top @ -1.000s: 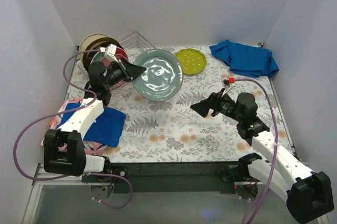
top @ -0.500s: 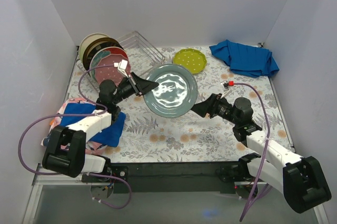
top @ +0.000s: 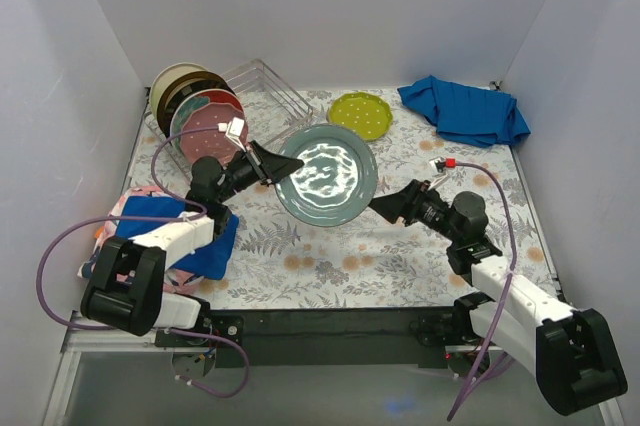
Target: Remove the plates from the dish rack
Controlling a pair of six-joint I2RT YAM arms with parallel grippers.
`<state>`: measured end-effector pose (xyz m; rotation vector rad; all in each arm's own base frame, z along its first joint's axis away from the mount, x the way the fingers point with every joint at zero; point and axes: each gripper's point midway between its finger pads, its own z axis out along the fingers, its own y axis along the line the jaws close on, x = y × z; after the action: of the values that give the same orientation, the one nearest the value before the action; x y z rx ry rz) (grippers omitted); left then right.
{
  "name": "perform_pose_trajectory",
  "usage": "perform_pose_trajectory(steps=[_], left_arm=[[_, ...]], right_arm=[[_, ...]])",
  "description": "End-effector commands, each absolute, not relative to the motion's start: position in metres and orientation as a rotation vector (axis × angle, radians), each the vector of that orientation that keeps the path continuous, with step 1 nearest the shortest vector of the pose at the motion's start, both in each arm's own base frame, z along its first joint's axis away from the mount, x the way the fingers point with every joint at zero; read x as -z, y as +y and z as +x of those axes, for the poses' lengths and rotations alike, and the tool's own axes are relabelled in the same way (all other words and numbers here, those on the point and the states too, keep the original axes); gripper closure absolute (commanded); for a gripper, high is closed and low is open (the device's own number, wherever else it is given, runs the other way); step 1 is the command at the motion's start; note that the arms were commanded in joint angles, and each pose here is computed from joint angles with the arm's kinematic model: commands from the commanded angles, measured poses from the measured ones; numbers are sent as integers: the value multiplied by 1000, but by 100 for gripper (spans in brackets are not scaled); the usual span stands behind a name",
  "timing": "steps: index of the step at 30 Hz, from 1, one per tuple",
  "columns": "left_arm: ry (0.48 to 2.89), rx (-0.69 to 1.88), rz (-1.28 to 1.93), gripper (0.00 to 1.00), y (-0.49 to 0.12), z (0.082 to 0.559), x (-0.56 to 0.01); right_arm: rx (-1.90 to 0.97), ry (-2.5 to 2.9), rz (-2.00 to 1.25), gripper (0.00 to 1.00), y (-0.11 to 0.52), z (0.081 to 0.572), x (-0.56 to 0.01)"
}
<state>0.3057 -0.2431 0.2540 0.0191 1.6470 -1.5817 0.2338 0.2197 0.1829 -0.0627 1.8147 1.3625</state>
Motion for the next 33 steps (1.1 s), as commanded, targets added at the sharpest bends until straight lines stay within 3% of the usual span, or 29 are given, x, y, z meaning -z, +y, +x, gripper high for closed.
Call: perform_pose_trajectory(steps=[1, 7, 18, 24, 27, 28, 29, 30, 31, 32, 33], left_arm=[[1514, 1506, 35, 100, -233, 302, -295], [1547, 1443, -26, 100, -224, 300, -282], [1615, 1672, 71, 100, -268, 279, -261], [1572, 1772, 130, 100, -278, 265, -265], [1559, 1783, 141, 100, -278, 263, -266], [1566, 1784, 141, 100, -279, 263, -265], [1576, 1782, 149, 99, -280, 264, -263], [1589, 1777, 152, 88, -281, 265, -260], [1644, 1767, 129, 80, -282, 268, -250], [1653, 1748, 144, 76, -284, 270, -249], [1670, 1736, 141, 60, -285, 272, -247]], right_arm=[[-1274, 1747, 47, 10, 195, 247, -190], [-1292, 1684, -59, 9, 199, 246, -218], [-1373, 1677, -199, 9, 214, 239, -226], [-1405, 1714, -186, 15, 219, 238, -215], [-1425, 1723, -175, 30, 220, 237, -213], [-1424, 1723, -168, 49, 220, 237, -213], [-1421, 1728, -151, 58, 219, 238, -211], [-1424, 1731, -137, 68, 219, 238, -210], [-1411, 1730, -114, 94, 217, 241, -210], [-1411, 1731, -90, 99, 216, 242, -209], [-1407, 1732, -70, 99, 215, 243, -208]])
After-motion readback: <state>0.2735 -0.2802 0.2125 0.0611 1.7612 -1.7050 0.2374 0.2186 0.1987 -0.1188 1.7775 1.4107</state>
